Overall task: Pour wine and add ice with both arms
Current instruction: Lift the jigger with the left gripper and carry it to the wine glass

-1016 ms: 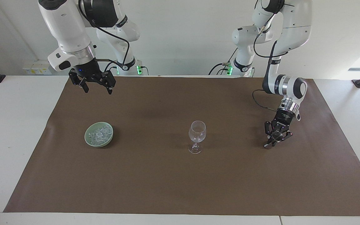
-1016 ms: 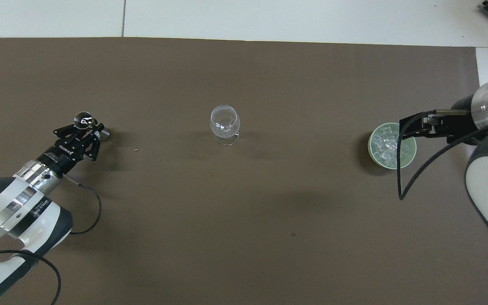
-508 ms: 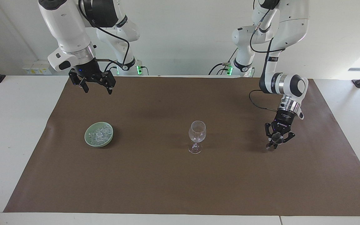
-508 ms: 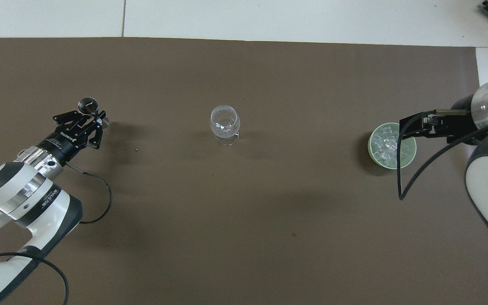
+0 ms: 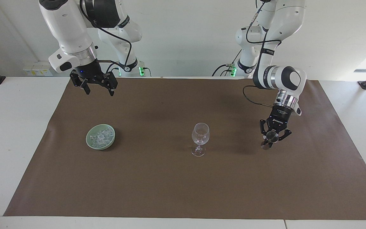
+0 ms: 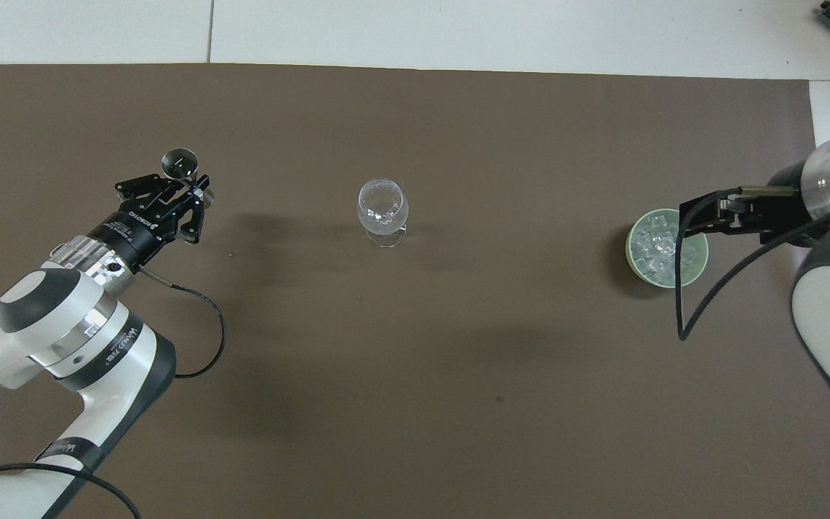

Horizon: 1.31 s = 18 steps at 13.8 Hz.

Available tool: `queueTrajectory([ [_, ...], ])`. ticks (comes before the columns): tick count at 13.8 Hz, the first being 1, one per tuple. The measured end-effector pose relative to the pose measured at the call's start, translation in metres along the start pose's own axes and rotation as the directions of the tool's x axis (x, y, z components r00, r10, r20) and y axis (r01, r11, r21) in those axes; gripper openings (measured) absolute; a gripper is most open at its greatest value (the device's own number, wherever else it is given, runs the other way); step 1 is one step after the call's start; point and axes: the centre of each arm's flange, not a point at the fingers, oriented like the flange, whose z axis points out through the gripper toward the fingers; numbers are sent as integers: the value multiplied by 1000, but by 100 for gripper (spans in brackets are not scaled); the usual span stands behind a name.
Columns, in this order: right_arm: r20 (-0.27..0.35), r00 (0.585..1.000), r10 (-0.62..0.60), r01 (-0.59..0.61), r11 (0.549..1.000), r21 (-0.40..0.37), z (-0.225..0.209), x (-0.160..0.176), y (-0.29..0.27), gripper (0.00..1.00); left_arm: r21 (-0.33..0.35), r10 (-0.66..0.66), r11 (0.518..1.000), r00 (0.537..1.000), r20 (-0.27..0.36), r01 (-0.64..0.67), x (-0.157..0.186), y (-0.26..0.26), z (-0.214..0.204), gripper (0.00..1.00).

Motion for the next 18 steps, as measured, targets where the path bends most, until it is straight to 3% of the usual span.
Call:
queueTrajectory([
  [9,0,1000,0,0,1000,0,0,0,0,100,27,5,1000,1000,1,-5,-86,-96,13,22],
  [18,0,1000,0,0,1000,0,0,0,0,100,33,59,998,997,-40,-58,-105,-151,14,22],
])
